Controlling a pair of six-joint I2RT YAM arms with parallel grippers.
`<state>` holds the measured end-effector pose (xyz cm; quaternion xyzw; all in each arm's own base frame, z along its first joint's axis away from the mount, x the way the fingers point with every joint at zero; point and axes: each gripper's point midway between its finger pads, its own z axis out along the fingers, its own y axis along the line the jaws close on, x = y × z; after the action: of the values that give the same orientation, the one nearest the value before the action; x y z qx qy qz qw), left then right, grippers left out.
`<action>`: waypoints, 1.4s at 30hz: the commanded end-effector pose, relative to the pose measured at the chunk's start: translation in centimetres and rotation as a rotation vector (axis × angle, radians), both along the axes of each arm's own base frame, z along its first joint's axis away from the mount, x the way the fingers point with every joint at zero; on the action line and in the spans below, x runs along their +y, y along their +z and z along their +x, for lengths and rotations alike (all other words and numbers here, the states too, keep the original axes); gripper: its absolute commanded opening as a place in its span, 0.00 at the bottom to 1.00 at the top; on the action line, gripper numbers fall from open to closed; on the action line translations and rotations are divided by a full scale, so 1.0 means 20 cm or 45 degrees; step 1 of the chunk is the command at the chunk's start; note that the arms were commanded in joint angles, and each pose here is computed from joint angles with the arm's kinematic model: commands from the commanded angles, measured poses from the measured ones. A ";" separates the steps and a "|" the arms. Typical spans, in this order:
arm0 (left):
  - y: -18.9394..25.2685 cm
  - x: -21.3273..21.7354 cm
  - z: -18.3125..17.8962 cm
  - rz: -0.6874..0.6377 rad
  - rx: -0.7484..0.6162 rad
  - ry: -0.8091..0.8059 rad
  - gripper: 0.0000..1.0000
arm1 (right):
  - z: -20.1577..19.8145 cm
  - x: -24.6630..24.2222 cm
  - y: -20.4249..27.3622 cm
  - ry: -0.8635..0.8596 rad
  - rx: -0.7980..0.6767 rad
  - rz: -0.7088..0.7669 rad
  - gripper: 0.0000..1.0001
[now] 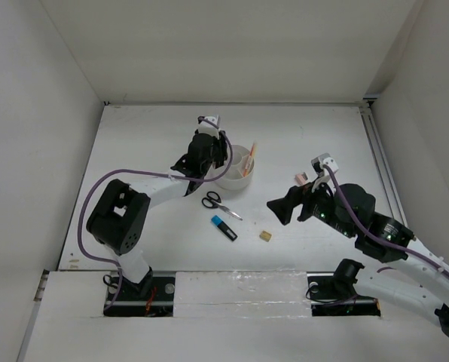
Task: Sort the stationery into containers
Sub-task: Place the pen in the storage box, then pick up the pen from the center of the board.
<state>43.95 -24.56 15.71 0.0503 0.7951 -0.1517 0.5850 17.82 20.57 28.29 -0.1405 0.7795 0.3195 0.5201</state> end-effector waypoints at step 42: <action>0.71 0.95 -0.92 -0.364 0.096 0.737 1.00 | 0.04 0.81 -1.27 0.242 0.467 -0.863 0.69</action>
<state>26.23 -7.20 27.56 -0.2449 0.7931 -0.0974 0.5492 18.58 35.67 2.35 -0.3267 0.9040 0.1068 0.2542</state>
